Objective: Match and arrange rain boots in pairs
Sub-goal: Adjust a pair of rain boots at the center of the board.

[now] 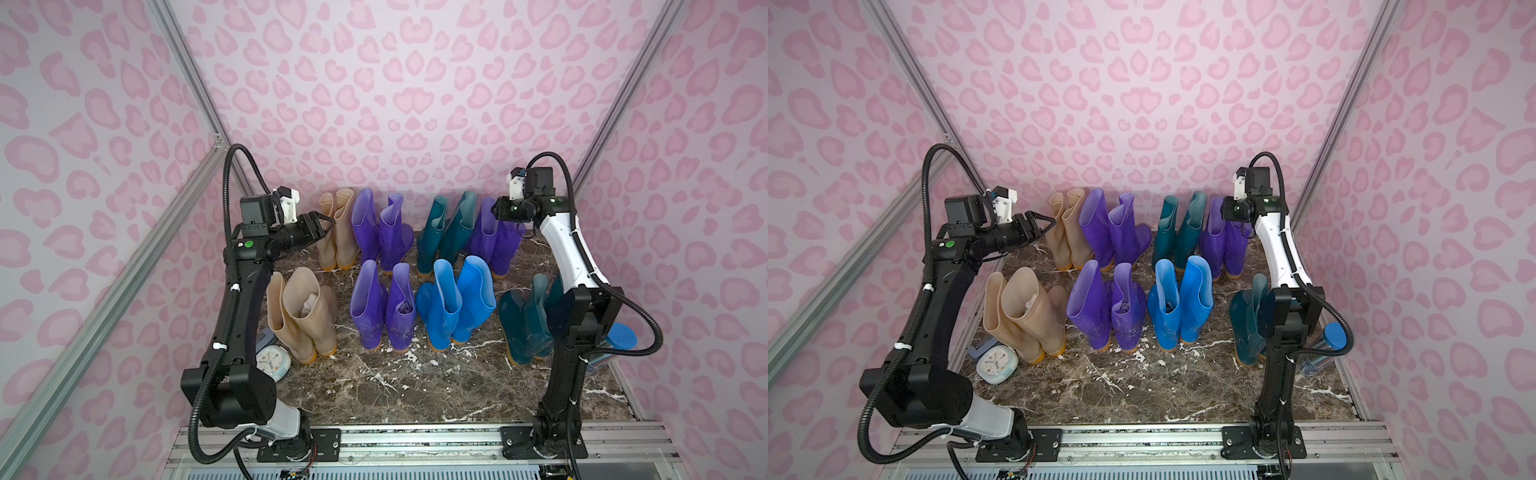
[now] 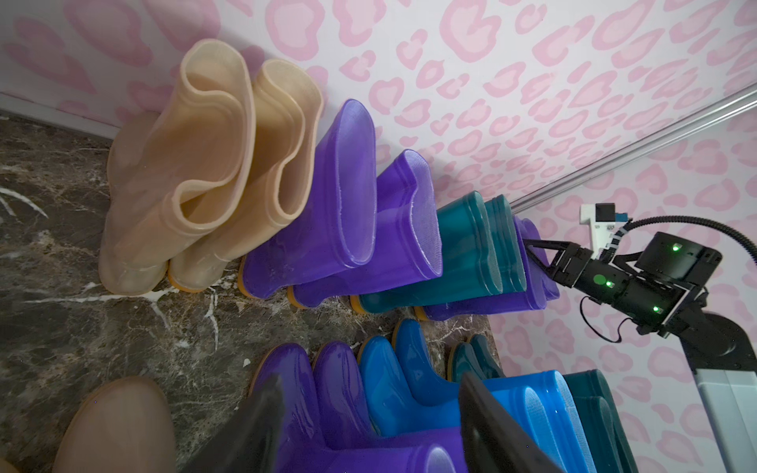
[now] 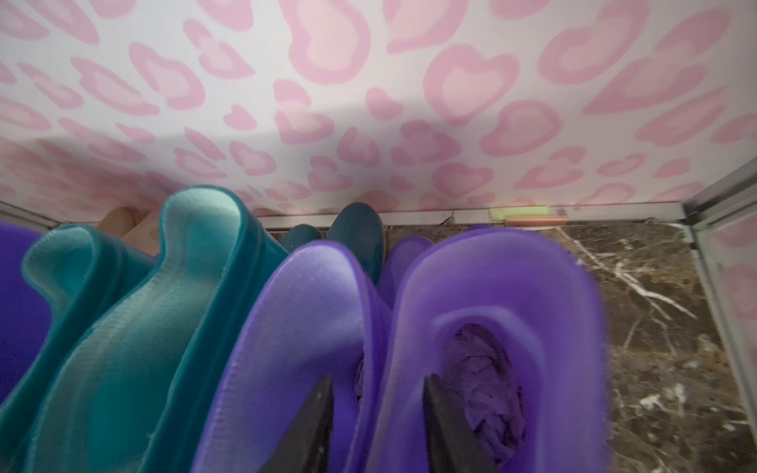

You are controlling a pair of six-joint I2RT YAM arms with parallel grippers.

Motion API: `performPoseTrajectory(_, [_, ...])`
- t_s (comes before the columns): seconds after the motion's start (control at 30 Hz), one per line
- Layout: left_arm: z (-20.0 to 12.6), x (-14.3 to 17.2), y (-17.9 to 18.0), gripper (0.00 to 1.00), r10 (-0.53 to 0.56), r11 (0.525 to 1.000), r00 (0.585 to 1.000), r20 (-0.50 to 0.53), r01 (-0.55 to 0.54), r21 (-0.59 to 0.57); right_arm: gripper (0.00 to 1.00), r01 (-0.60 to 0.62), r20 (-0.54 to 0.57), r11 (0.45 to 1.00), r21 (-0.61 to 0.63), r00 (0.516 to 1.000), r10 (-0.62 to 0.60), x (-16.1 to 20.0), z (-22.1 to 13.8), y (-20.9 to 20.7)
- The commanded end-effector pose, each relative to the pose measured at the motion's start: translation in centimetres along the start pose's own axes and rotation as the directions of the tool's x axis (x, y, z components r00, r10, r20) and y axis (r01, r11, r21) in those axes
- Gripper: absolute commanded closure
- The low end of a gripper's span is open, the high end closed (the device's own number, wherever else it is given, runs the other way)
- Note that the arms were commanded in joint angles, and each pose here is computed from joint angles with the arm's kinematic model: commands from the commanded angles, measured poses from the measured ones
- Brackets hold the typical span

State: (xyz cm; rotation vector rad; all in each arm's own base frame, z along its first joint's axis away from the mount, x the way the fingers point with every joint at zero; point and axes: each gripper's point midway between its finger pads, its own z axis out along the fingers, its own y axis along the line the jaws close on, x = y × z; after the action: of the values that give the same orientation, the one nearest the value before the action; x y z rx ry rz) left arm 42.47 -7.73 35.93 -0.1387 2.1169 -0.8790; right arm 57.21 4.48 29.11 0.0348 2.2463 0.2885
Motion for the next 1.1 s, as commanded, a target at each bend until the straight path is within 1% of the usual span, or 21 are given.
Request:
performPoseTrajectory(0.0, [-1.5, 0.2, -0.6, 0.29, 0.054, 0.996, 0.998, 0.013, -0.053, -0.071, 0.46, -0.008, 0.082, 0.998, 0.057, 0.997, 0.004, -2.0, -1.6, -0.6])
performPoseTrajectory(0.07, [-2.8, 0.6, -0.6, 0.28, 0.058, 0.991, 0.998, 0.01, -0.056, -0.121, 0.39, -0.013, 0.11, 0.997, 0.081, 0.994, 0.004, -2.6, -2.9, -0.9])
performPoseTrajectory(0.1, [-3.4, 1.0, -0.4, 0.28, 0.055, 0.988, 0.998, 0.009, -0.053, -0.148, 0.38, -0.013, 0.125, 0.996, 0.087, 0.992, 0.002, -2.9, -3.5, -1.0])
performPoseTrajectory(0.3, [-7.8, 3.5, -0.1, 0.26, 0.046, 0.96, 0.999, -0.001, -0.045, -0.275, 0.32, -0.036, 0.216, 0.99, 0.133, 0.976, 0.006, -3.2, -7.4, -1.5])
performPoseTrajectory(0.5, [-11.3, 9.1, -0.1, 0.26, 0.022, 0.935, 0.991, -0.131, -0.067, -0.349, 0.3, -0.053, 0.326, 0.991, 0.12, 0.945, 0.011, -2.7, -12.2, -0.4])
performPoseTrajectory(0.57, [-11.6, 11.0, -0.4, 0.25, 0.016, 0.933, 0.983, -0.185, -0.082, -0.352, 0.31, -0.051, 0.352, 0.994, 0.1, 0.936, 0.013, -2.3, -13.3, 0.7])
performPoseTrajectory(0.63, [-11.7, 13.0, -0.5, 0.25, 0.026, 0.92, 0.966, -0.259, -0.125, -0.371, 0.3, -0.031, 0.375, 0.998, 0.056, 0.927, 0.007, -1.6, -14.0, 2.5])
performPoseTrajectory(0.7, [-12.2, 14.4, -0.1, 0.25, 0.035, 0.892, 0.944, -0.329, -0.178, -0.416, 0.3, -0.007, 0.377, 0.999, 0.033, 0.926, -0.006, -0.9, -14.4, 4.0])
performPoseTrajectory(0.73, [-12.7, 14.9, 0.2, 0.25, 0.03, 0.872, 0.936, -0.351, -0.197, -0.449, 0.3, 0.004, 0.376, 1.0, 0.027, 0.927, -0.014, -0.6, -14.6, 4.5])
performPoseTrajectory(0.77, [-13.3, 15.0, 0.8, 0.26, 0.025, 0.845, 0.936, -0.352, -0.207, -0.493, 0.3, 0.012, 0.376, 1.0, 0.02, 0.926, -0.019, -0.2, -14.8, 5.0])
performPoseTrajectory(0.83, [-14.8, 15.2, 1.7, 0.26, 0.025, 0.803, 0.94, -0.339, -0.221, -0.554, 0.3, 0.03, 0.377, 1.0, -0.006, 0.926, -0.026, 0.2, -15.2, 5.9])
performPoseTrajectory(0.93, [-15.8, 14.9, 1.7, 0.26, 0.039, 0.793, 0.954, -0.297, -0.211, -0.572, 0.3, 0.045, 0.376, 0.998, -0.038, 0.926, -0.028, 0.8, -15.5, 6.4])
performPoseTrajectory(1.07, [-16.6, 13.6, 3.6, 0.25, 0.029, 0.704, 0.97, -0.242, -0.192, -0.684, 0.3, 0.058, 0.379, 0.996, -0.06, 0.925, -0.031, 1.1, -15.7, 6.9])
